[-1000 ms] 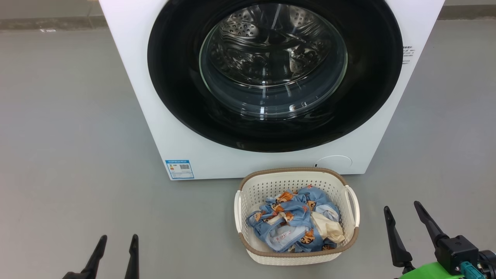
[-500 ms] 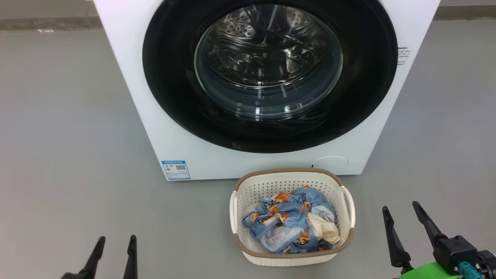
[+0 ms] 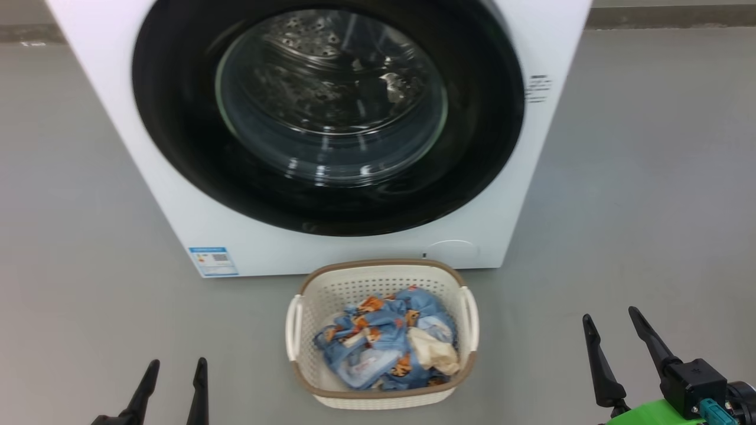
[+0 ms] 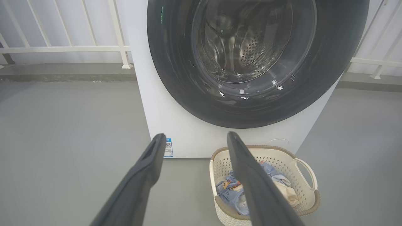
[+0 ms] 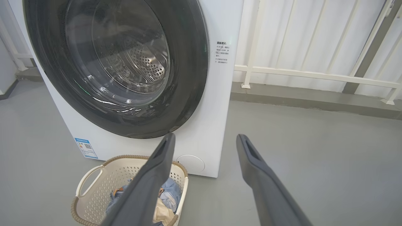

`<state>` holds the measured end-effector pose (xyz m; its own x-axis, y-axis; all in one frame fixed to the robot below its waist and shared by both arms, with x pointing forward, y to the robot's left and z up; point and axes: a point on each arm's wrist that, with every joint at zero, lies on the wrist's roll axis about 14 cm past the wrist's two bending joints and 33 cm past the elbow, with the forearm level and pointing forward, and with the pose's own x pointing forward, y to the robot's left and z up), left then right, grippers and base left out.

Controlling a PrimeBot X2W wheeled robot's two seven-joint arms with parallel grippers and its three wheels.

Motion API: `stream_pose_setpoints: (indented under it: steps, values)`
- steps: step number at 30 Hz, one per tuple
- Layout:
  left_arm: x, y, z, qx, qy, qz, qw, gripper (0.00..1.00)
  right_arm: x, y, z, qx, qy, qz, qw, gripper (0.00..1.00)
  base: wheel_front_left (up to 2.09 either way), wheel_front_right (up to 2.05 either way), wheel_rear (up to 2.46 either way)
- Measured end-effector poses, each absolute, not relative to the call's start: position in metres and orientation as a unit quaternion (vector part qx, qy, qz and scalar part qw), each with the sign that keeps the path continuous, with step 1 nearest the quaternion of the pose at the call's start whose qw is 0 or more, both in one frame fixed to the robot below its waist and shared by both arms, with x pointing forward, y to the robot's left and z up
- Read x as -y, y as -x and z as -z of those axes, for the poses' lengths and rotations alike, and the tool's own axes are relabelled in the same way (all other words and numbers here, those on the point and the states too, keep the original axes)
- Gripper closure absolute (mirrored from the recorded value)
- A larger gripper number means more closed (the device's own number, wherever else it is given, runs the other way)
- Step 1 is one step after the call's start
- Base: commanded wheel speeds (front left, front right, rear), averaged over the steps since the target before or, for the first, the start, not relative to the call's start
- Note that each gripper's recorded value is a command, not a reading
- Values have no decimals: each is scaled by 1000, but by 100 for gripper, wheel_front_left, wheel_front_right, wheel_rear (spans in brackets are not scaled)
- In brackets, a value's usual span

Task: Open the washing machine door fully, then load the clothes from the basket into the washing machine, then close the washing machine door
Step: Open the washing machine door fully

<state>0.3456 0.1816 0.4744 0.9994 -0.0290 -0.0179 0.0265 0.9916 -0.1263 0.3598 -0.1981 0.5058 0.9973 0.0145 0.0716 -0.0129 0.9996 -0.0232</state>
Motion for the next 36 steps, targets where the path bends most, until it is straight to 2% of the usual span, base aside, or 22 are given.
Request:
stream_pose_setpoints:
  steps: [11, 24, 25, 26, 27, 28, 36]
  values:
    - [-183, -346, -477, -5, 64, 12, 998, 0, 198, -360, -506, 36, 12, -7, 999, 0, 81, 80, -160]
    - [-184, -346, -477, -5, 64, 10, 998, 0, 198, -360, -506, 37, 11, -7, 999, 0, 7, 7, -13]
    - [-184, -346, -477, -5, 64, 10, 998, 0, 197, -360, -507, 37, 11, -8, 999, 5, 0, 0, 0]
    - [-184, -346, -478, -4, 65, 10, 998, 0, 197, -360, -507, 37, 9, -8, 999, 51, 0, 0, 0]
    - [-184, -346, -478, -4, 66, 10, 998, 0, 197, -360, -507, 38, 7, -9, 999, 80, 0, 0, 0]
    - [-184, -346, -478, -4, 67, 10, 998, 0, 196, -360, -506, 37, 6, -10, 999, 100, 0, 0, 0]
    - [-183, -346, -477, -5, 68, 11, 998, 0, 202, -360, -507, 42, -47, 5, 998, 100, 0, 0, 0]
